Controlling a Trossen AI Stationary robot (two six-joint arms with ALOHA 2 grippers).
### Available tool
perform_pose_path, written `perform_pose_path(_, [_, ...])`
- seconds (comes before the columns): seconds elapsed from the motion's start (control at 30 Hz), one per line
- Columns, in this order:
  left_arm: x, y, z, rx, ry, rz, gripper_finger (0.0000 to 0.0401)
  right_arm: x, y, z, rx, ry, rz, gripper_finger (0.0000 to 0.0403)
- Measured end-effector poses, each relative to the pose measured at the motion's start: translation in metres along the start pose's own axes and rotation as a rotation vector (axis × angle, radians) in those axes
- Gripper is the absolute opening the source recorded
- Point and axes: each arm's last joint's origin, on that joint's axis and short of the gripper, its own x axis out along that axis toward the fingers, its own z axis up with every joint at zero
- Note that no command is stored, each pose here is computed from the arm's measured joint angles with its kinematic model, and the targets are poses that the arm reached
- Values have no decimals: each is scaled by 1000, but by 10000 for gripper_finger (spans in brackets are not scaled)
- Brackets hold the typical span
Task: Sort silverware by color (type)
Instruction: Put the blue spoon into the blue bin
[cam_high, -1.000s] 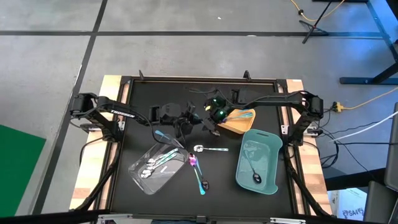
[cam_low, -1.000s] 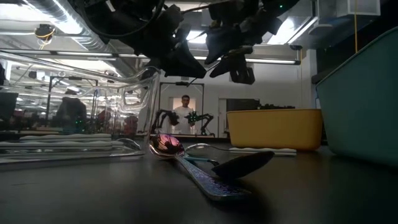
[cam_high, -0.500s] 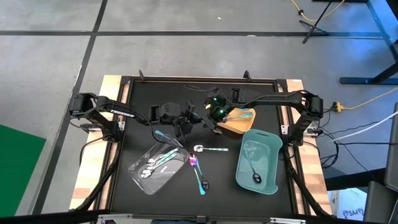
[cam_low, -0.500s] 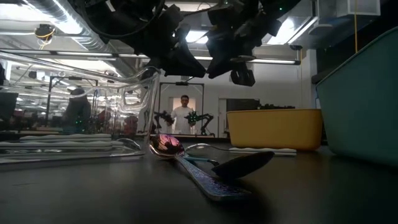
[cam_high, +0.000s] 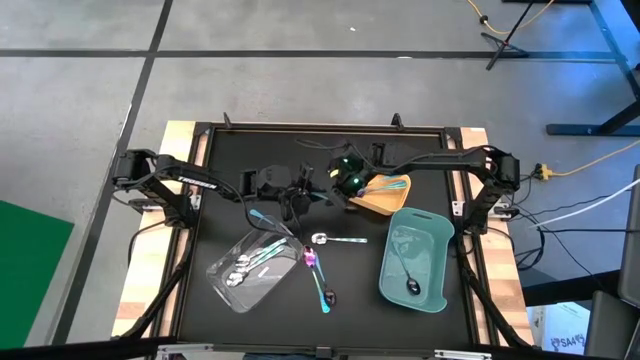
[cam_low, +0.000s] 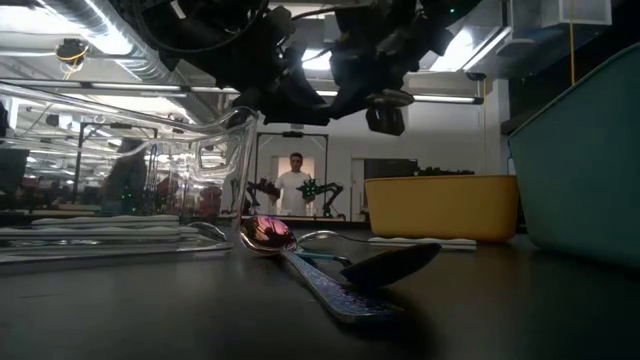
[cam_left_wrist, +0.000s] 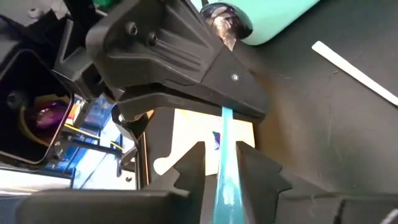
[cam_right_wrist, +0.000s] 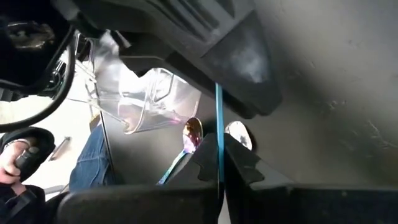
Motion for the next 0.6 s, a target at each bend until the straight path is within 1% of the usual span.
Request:
perform_pose_path(0.1, [0,0,0,-2,2,1,93,0,-1,-2,12,15,-16,0])
perform_pose_path(0.23, [0,0,-1,-2,27,20,103,-3,-4,-7,41,41,-80,0])
perform_pose_path(0.43, [0,2,-2,-57,73,62,106,-26,2,-16,56,27,-175,0])
perform_pose_path(0.5, [0,2,-2,-77,74,64,106,-35,5,-20,66,22,-203,0])
perform_pose_path(0.6, [0,1,-3,-77,83,57,106,-47,14,-29,95,19,-247,0])
